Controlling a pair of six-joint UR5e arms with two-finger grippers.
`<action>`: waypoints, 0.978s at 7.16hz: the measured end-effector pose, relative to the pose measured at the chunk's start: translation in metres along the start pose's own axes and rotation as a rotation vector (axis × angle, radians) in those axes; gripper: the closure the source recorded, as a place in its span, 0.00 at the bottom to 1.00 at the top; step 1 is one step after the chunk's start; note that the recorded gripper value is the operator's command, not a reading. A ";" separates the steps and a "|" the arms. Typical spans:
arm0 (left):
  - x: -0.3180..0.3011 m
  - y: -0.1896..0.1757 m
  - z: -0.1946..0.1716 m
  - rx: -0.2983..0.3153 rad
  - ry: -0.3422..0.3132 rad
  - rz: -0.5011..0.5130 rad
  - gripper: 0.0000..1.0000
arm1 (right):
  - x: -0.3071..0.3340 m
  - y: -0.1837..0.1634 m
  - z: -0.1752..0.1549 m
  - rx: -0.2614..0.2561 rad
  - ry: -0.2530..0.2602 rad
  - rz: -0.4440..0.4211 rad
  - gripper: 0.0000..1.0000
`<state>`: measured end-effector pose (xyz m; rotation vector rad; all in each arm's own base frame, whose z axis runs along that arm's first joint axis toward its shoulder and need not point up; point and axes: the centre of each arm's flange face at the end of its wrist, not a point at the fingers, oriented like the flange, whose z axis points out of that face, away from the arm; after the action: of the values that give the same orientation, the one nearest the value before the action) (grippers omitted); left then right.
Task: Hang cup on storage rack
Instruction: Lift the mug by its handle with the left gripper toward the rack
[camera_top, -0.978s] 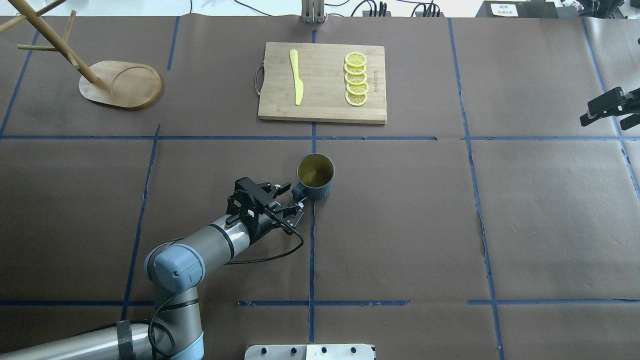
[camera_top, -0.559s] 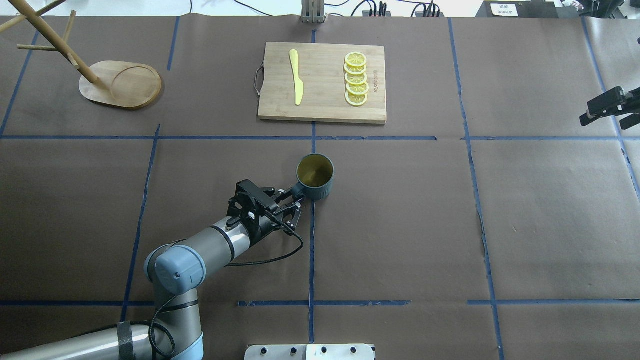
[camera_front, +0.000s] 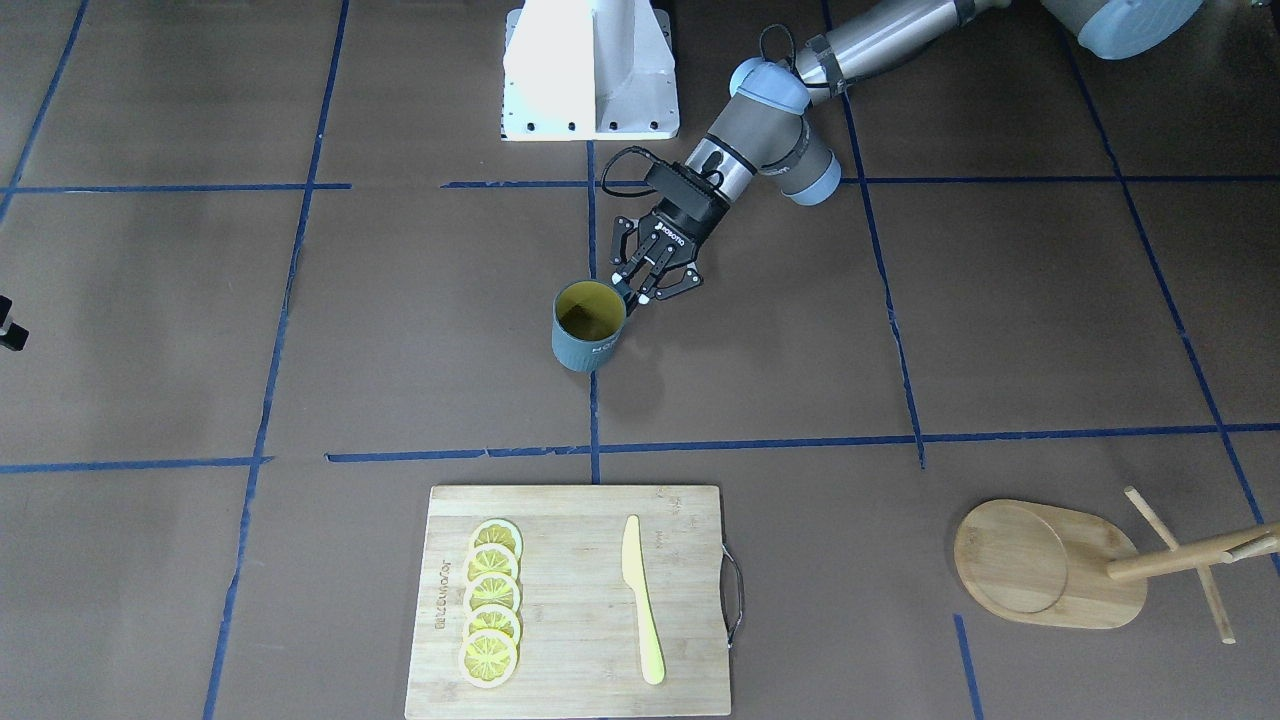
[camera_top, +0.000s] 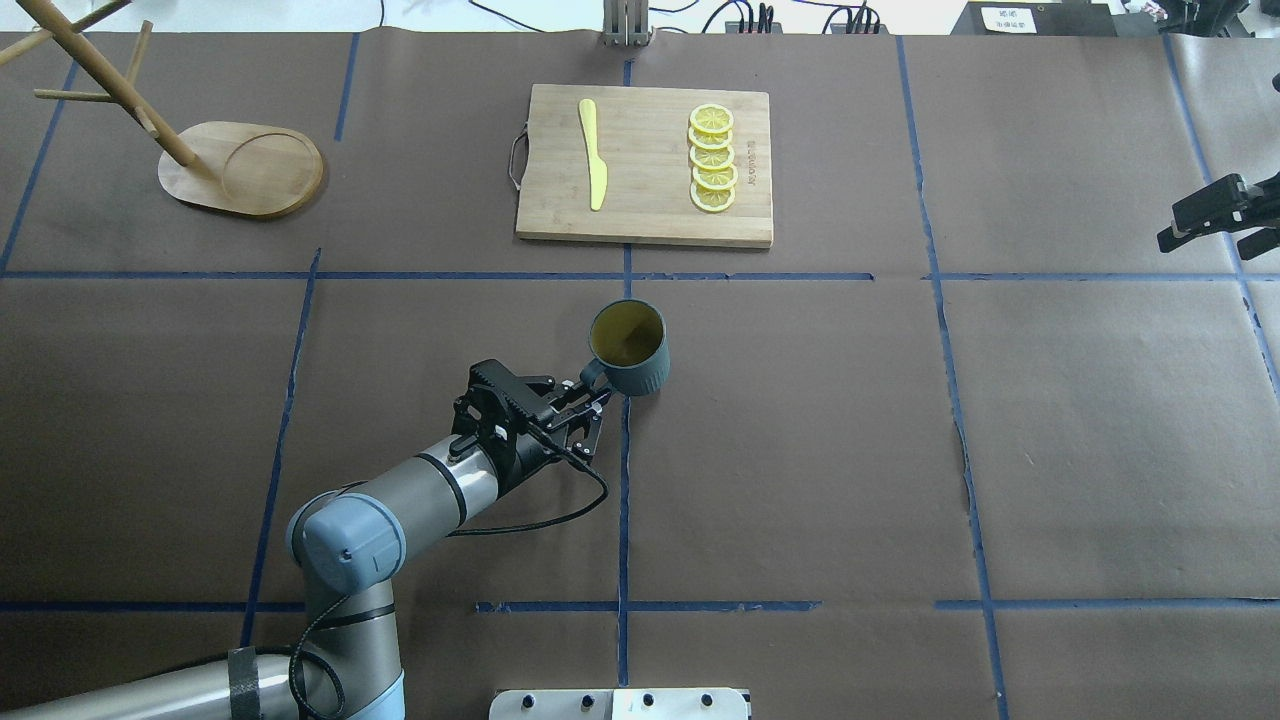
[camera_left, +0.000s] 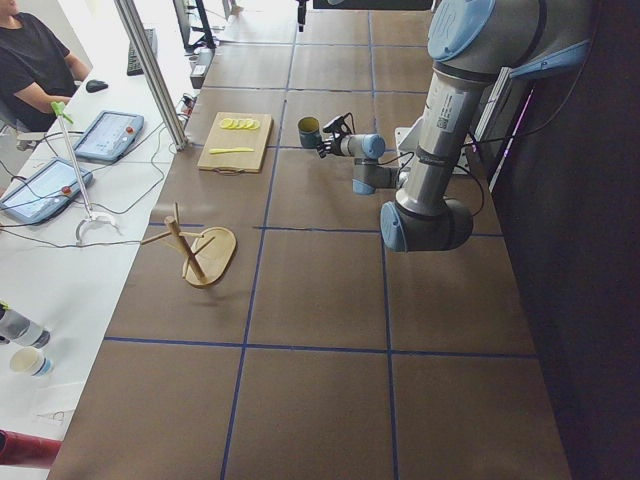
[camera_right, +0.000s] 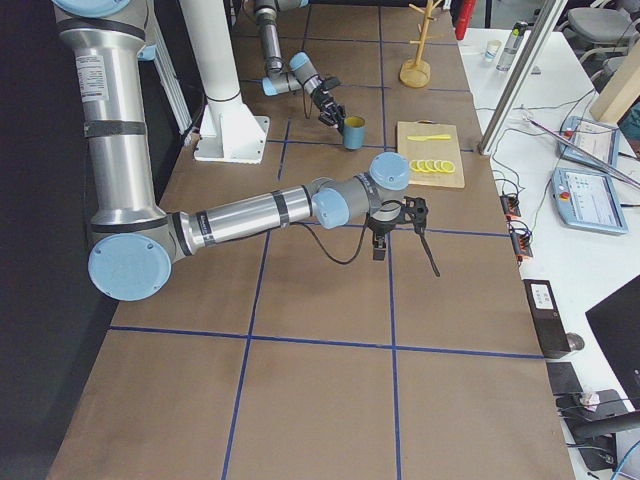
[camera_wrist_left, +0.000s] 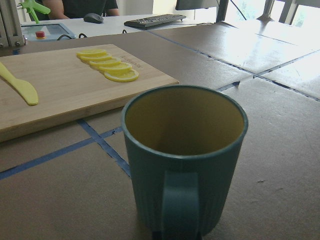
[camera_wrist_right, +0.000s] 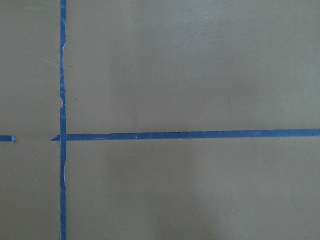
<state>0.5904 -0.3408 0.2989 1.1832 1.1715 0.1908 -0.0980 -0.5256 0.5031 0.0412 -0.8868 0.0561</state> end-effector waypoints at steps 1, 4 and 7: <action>0.000 -0.021 -0.010 0.035 0.010 -0.017 1.00 | 0.000 0.000 0.000 0.000 0.000 -0.001 0.00; -0.038 -0.061 -0.028 0.135 -0.012 -0.313 1.00 | 0.002 0.000 -0.001 0.000 -0.002 0.003 0.00; -0.141 -0.089 -0.050 0.196 -0.037 -0.702 1.00 | 0.004 0.002 -0.003 0.006 0.001 0.004 0.00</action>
<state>0.4502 -0.4417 0.3185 0.8705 1.5253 -0.4836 -0.0931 -0.5237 0.5041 0.0452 -0.8857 0.0628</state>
